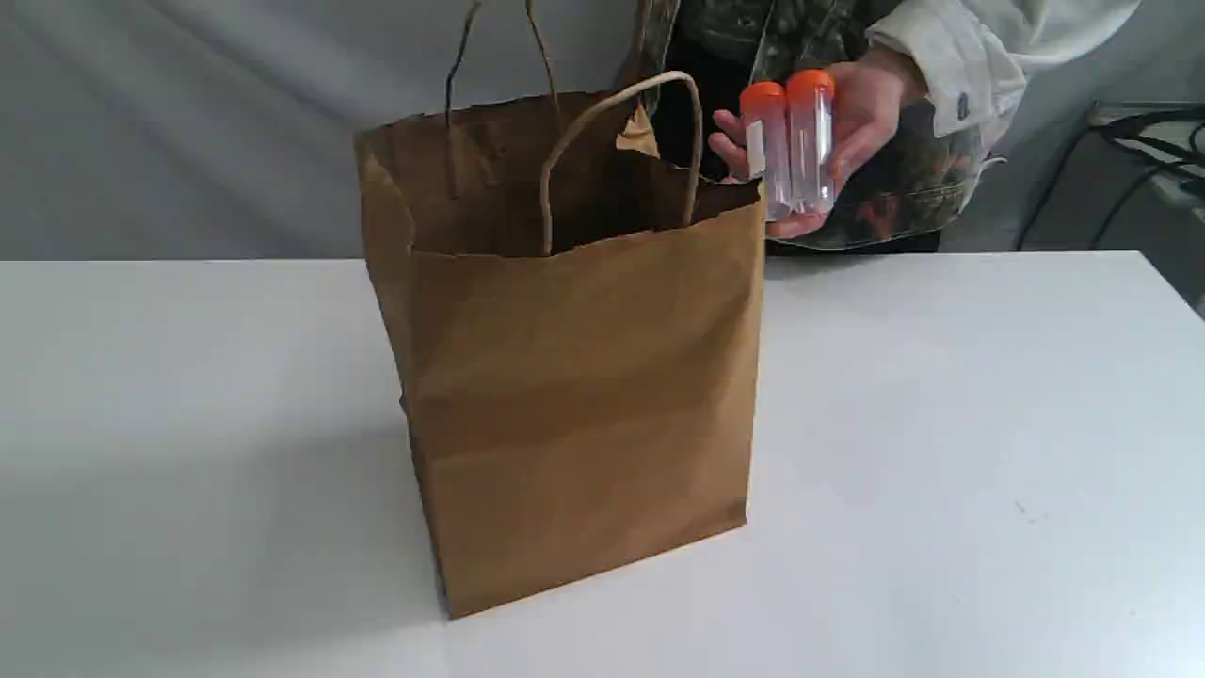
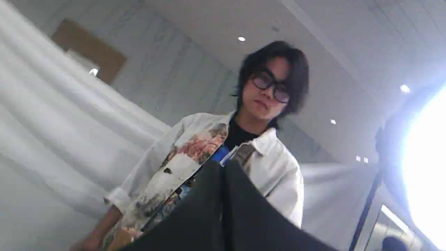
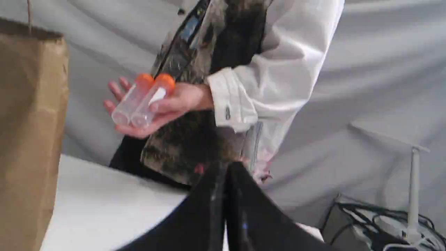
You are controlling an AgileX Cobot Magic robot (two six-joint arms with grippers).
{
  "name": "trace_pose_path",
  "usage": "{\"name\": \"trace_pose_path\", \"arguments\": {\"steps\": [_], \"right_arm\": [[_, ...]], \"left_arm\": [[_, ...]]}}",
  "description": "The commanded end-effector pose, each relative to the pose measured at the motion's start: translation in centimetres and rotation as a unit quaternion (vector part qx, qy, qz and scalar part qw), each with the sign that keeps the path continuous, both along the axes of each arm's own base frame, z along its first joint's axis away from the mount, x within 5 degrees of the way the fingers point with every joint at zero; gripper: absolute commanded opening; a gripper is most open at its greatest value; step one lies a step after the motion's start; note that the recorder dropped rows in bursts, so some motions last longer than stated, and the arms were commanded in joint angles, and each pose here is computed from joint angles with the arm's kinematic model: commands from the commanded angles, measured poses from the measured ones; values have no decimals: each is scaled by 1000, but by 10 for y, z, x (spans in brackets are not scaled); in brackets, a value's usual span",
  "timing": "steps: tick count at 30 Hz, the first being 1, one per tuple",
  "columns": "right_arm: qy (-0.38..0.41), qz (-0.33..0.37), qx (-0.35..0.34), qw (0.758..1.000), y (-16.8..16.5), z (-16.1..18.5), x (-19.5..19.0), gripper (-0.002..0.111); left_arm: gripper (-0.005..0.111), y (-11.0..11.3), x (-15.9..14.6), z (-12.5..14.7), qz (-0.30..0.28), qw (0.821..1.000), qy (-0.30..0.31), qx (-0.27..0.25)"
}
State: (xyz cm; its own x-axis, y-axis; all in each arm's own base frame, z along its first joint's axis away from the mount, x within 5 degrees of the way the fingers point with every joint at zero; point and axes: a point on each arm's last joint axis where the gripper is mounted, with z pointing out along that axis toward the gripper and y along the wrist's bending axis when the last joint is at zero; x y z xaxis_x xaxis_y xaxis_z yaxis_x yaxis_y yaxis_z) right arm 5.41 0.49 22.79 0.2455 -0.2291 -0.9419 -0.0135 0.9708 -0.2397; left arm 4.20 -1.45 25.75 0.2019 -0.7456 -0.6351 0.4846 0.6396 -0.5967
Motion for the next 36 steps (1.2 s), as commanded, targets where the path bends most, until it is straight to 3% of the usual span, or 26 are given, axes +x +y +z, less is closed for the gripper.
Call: {"name": "trace_pose_path", "arguments": {"steps": [1,5,9,11,14,20,25,31,34,36], "right_arm": [[-54,15,17,998,2,8,-3,0],[-63,16,17,998,2,10,-4,0],[-76,22,29,996,2,12,-5,0],[-70,34,65,995,2,12,-5,0],[-63,56,134,987,2,12,-5,0],[-17,50,162,985,1,4,-2,0],[16,39,163,986,0,-2,0,0],[16,39,163,986,0,-2,0,0],[16,39,163,986,0,-2,0,0],[16,39,163,986,0,-2,0,0]], "left_arm": [[0,10,1,6,-13,990,34,-134],[1,13,0,8,10,992,20,-126],[1,9,-2,13,51,999,10,-13],[1,6,-4,22,81,993,14,83],[1,6,-11,41,147,964,5,223],[1,2,-12,96,216,893,-57,391],[1,-6,1,137,221,853,-103,460],[1,-14,38,170,201,839,-112,493],[1,-25,59,183,208,775,-172,571],[1,-29,76,190,206,756,-186,593]]}}
